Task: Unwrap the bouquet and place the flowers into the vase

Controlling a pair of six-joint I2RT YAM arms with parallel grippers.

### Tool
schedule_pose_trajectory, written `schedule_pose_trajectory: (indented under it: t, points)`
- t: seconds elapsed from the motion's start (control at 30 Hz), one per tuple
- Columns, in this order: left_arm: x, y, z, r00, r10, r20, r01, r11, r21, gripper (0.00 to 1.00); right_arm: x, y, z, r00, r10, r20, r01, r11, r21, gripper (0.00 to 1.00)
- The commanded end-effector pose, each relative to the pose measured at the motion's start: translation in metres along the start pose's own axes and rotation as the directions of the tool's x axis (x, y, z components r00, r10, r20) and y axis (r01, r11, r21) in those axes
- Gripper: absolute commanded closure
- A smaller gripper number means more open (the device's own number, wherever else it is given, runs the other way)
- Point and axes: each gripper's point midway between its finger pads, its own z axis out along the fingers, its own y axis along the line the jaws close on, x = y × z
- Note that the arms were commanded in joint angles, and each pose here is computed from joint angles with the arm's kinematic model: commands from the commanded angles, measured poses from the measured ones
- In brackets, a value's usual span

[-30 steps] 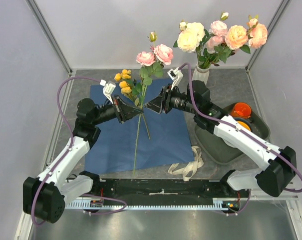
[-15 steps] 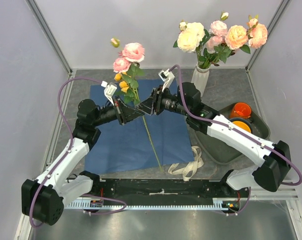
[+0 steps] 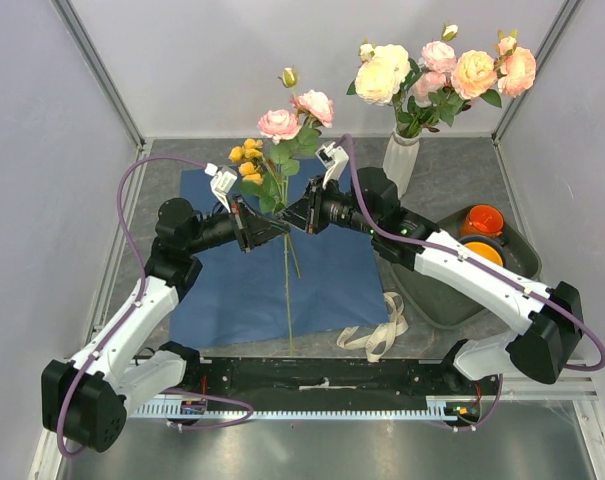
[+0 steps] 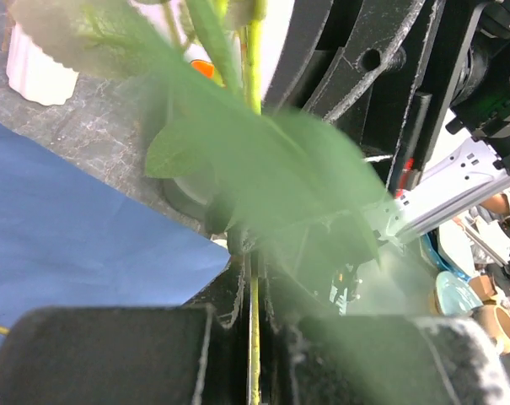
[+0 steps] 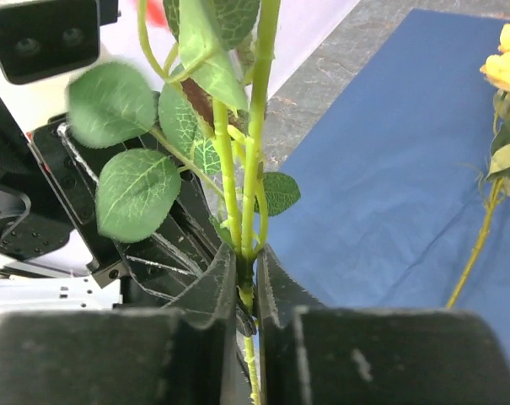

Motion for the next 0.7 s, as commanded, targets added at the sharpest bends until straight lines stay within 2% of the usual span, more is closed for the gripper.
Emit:
schedule_pose_trajectory:
  t: [0.0,0.03,0.07,0.1,0.13,0.17,0.2,0.27,0.33,0.37,0.4,0.43,0.53,0.57,0.6,0.63,0.67]
  points:
    - [-0.022,-0.02,0.0,0.993,0.115,0.032,-0.116,0.992,0.049,0.98,-0.03,0.017,-0.007,0.996,-0.041,0.079,0.044,0.998,-0.035,0.95]
    - [-0.023,-0.018,0.0,0.992,0.123,0.033,-0.124,0.992,0.038,0.98,-0.033,0.017,-0.009,0.995,-0.051,0.085,0.053,0.998,-0.024,1.0]
    - [-0.02,-0.013,0.0,0.995,0.101,0.021,-0.101,0.995,0.007,0.96,-0.04,0.019,-0.014,0.99,-0.091,0.105,0.093,0.996,-0.016,1.0]
    - [-0.025,-0.013,0.001,0.994,0.109,0.02,-0.109,0.994,-0.002,0.9,-0.038,0.014,-0.018,0.99,-0.112,0.088,0.111,0.994,0.015,1.0]
    - [-0.023,-0.009,0.001,0.994,0.11,0.003,-0.11,0.994,-0.023,0.8,-0.051,0.012,-0.024,0.983,-0.14,0.12,0.134,0.989,0.055,1.0]
    - [-0.024,-0.006,0.0,0.996,0.092,-0.015,-0.092,0.994,-0.056,0.59,-0.063,0.015,-0.036,0.965,-0.217,0.147,0.207,0.975,0.08,1.0]
    - [-0.023,-0.003,0.0,0.996,0.083,-0.029,-0.085,0.994,-0.072,0.52,-0.071,0.014,-0.044,0.954,-0.251,0.163,0.233,0.965,0.117,1.0]
    - [-0.025,0.001,0.0,0.995,0.09,-0.038,-0.093,0.992,-0.09,0.44,-0.1,0.011,-0.072,0.917,-0.331,0.223,0.28,0.932,0.231,1.0]
    - [-0.023,0.002,0.0,0.996,0.083,-0.042,-0.087,0.992,-0.095,0.41,-0.121,0.008,-0.096,0.867,-0.432,0.25,0.343,0.879,0.33,1.0]
    - [-0.023,0.002,0.0,0.996,0.083,-0.041,-0.087,0.992,-0.097,0.37,-0.141,0.001,-0.12,0.835,-0.465,0.294,0.315,0.842,0.437,1.0]
    - [-0.023,0.002,0.0,0.996,0.084,-0.04,-0.088,0.991,-0.096,0.36,-0.152,-0.005,-0.133,0.803,-0.523,0.286,0.339,0.795,0.504,1.0]
    - [-0.023,0.002,0.0,0.996,0.083,-0.041,-0.087,0.991,-0.098,0.35,-0.166,-0.007,-0.149,0.778,-0.552,0.301,0.319,0.759,0.568,1.0]
    - [-0.022,0.004,0.0,0.996,0.079,-0.043,-0.083,0.991,-0.103,0.34,-0.205,-0.019,-0.199,0.702,-0.657,0.275,0.254,0.592,0.765,1.0]
    - [-0.023,0.004,0.0,0.996,0.08,-0.041,-0.084,0.991,-0.104,0.33,-0.212,-0.023,-0.207,0.689,-0.676,0.261,0.234,0.548,0.803,1.0]
    - [-0.023,0.004,0.0,0.996,0.079,-0.042,-0.083,0.991,-0.104,0.33,-0.226,-0.025,-0.226,0.662,-0.692,0.29,0.146,0.498,0.855,1.0]
    - [-0.023,0.004,-0.001,0.996,0.08,-0.041,-0.084,0.991,-0.106,0.33,-0.233,-0.026,-0.236,0.637,-0.732,0.242,0.157,0.431,0.888,1.0]
    - [-0.023,0.004,-0.001,0.996,0.081,-0.04,-0.085,0.991,-0.106,0.33,-0.24,-0.026,-0.243,0.617,-0.745,0.252,0.123,0.408,0.905,1.0]
